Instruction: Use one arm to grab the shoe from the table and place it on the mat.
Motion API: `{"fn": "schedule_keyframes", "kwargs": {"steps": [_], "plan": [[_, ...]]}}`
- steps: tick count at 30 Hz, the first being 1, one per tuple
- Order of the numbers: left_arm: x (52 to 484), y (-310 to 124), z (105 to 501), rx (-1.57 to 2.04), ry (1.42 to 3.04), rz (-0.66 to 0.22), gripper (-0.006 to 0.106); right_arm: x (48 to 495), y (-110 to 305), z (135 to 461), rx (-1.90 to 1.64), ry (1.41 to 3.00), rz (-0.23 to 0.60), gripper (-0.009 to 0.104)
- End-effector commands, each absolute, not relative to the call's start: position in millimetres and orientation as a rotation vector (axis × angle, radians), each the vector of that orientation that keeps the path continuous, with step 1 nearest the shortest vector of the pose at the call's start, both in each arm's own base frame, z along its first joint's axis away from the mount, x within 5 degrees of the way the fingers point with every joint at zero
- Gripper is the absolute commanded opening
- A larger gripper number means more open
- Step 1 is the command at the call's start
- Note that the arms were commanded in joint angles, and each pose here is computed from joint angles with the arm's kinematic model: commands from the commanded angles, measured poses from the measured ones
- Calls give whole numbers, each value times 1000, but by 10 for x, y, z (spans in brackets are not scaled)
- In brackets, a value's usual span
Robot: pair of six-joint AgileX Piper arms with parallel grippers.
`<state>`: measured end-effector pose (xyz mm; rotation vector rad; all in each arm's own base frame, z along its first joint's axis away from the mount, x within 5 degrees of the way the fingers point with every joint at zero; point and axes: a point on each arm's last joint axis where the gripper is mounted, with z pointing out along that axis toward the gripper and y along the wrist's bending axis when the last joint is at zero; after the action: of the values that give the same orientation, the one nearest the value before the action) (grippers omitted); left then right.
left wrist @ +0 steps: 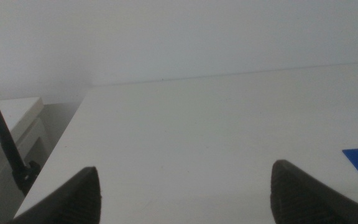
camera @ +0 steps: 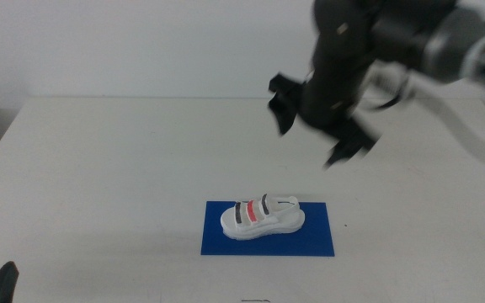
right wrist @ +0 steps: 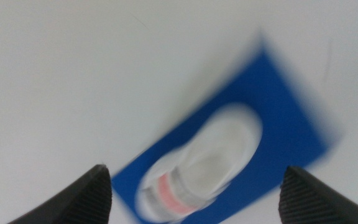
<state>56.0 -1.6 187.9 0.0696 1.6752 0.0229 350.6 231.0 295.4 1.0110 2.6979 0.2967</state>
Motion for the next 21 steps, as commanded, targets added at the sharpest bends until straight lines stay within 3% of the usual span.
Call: {"fn": "schedule_keyframes", "kwargs": {"steps": [1, 4, 9, 14, 21], "plan": [[550, -16, 1976, 49, 1570, 4, 94, 3317, 2003, 3591, 422, 2673, 167, 89], [550, -16, 1976, 49, 1570, 4, 94, 3204, 1864, 3870, -144, 2594, 15, 89], [550, -16, 1976, 49, 1570, 4, 94, 3026, 1729, 4146, -488, 2485, -74, 89], [550, -16, 1976, 49, 1571, 4, 94, 2802, 1329, 4360, -387, 2447, 75, 89], [550, -16, 1976, 49, 1571, 4, 94, 2334, 667, 4260, -285, 2123, 120, 89]]}}
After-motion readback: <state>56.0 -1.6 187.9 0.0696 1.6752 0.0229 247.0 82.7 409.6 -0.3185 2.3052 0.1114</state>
